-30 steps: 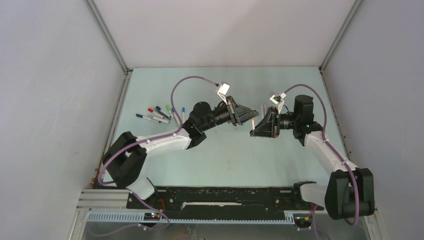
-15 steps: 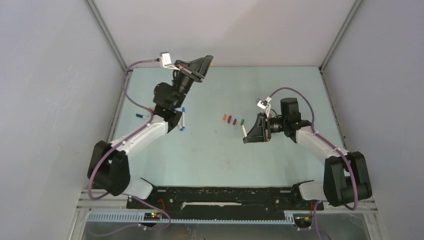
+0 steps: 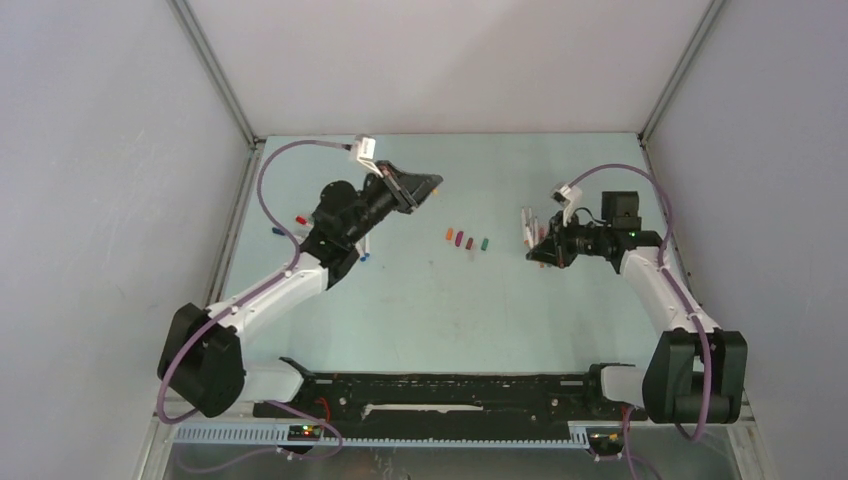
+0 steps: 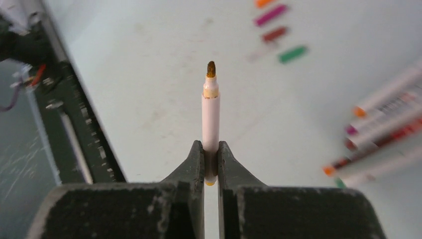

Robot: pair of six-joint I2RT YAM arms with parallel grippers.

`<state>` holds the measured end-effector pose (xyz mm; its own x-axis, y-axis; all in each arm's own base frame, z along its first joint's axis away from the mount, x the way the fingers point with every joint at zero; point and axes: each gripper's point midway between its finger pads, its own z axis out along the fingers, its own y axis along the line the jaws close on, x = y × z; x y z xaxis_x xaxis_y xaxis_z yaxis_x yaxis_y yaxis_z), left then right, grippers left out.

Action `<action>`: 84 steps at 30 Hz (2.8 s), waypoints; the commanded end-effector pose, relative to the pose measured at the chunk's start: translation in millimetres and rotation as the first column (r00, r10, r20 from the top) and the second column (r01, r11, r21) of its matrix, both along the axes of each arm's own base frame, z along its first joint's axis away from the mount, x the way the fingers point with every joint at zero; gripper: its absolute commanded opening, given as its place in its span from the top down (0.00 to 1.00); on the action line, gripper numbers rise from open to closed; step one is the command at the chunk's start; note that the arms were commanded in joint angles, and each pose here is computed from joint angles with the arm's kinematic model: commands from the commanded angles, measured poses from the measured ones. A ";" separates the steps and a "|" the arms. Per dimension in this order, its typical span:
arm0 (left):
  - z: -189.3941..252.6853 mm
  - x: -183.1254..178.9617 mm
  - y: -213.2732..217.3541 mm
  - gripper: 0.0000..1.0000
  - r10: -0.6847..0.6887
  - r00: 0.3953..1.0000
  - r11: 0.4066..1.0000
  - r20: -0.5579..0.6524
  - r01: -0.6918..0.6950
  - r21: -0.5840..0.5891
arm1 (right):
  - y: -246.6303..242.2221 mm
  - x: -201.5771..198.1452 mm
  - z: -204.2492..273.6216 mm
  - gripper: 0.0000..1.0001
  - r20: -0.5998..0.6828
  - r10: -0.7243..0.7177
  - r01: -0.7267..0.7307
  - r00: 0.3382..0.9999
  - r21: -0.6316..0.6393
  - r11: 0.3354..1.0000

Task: Open the pen caps
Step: Place the pen cap at the center of the board.

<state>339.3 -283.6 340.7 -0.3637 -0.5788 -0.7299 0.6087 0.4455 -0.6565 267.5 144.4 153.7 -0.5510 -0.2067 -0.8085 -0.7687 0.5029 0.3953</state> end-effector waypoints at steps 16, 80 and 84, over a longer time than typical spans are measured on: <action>-173.6 -17.4 -108.7 0.97 -0.028 0.925 0.798 -0.379 0.249 0.549 | -120.3 82.0 -69.0 0.93 -0.205 -0.707 0.672 0.677 -0.220 0.707; -259.8 26.0 -160.1 0.66 0.084 0.866 0.614 -0.493 0.345 0.710 | -125.5 78.5 -76.1 0.65 -0.313 -0.640 0.588 0.702 -0.252 0.769; -211.4 23.7 -150.8 0.62 0.061 0.908 0.662 -0.414 0.274 0.698 | -114.3 70.5 -41.5 0.63 -0.221 -0.535 0.504 0.816 -0.183 0.844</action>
